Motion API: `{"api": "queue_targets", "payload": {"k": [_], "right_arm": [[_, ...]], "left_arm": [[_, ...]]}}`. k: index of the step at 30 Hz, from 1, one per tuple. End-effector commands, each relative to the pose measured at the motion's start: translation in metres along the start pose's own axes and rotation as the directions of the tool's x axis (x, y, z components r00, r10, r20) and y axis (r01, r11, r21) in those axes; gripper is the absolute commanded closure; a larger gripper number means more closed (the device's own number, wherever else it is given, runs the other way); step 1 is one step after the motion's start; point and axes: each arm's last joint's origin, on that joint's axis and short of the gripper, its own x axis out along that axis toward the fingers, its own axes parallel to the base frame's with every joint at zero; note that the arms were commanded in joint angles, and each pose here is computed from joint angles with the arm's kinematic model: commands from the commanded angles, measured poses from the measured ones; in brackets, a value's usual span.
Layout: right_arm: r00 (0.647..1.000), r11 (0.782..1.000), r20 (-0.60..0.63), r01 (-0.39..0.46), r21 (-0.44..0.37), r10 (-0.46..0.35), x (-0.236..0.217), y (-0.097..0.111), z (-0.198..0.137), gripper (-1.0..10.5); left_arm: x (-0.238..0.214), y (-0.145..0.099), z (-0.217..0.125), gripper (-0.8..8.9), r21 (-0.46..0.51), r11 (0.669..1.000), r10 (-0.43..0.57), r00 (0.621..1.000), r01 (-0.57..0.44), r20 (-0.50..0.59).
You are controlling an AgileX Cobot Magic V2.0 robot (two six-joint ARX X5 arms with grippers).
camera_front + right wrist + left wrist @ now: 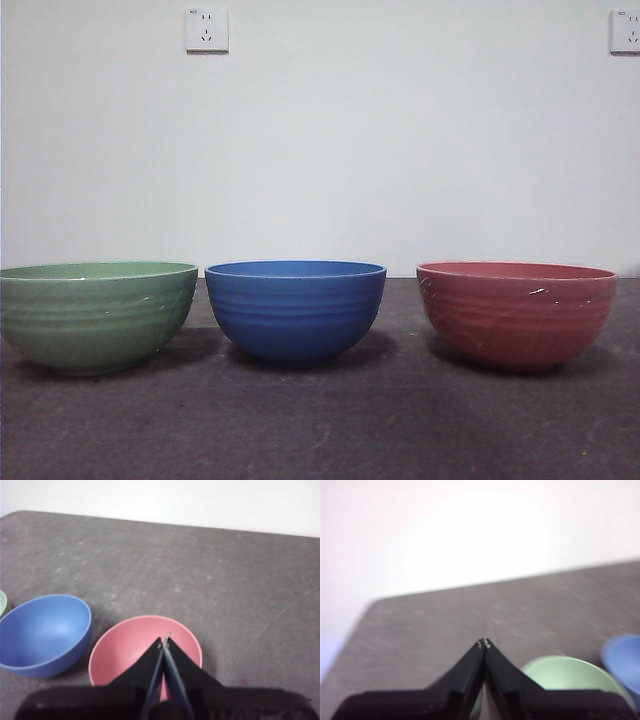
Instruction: Pick up the green bowl on the top,put the green bowl on the left,pick up the red bowl in the middle,put the red bowl on the right
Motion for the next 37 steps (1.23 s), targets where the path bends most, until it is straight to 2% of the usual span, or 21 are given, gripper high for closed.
{"api": "queue_targets", "payload": {"k": [1,8,15,37], "right_arm": [[1.000,1.000,-0.004,-0.001,0.012,0.001,0.000,0.000,-0.001,9.4],[1.000,1.000,-0.006,-0.001,0.012,0.001,0.000,0.000,-0.002,9.4],[1.000,1.000,-0.006,0.000,0.012,0.000,0.000,0.000,-0.002,9.4],[1.000,1.000,-0.009,0.000,0.011,0.001,0.000,0.000,-0.002,9.4]], "left_arm": [[0.013,0.000,-0.034,8.17,0.015,0.997,0.081,0.996,-0.081,-0.034],[0.038,-0.004,-0.100,8.17,-0.043,0.995,0.087,0.992,-0.091,-0.086],[0.049,-0.007,-0.131,8.17,-0.044,0.997,0.063,0.990,-0.069,-0.129],[0.049,-0.007,-0.133,8.17,-0.042,0.997,0.066,0.989,-0.072,-0.131]]}}
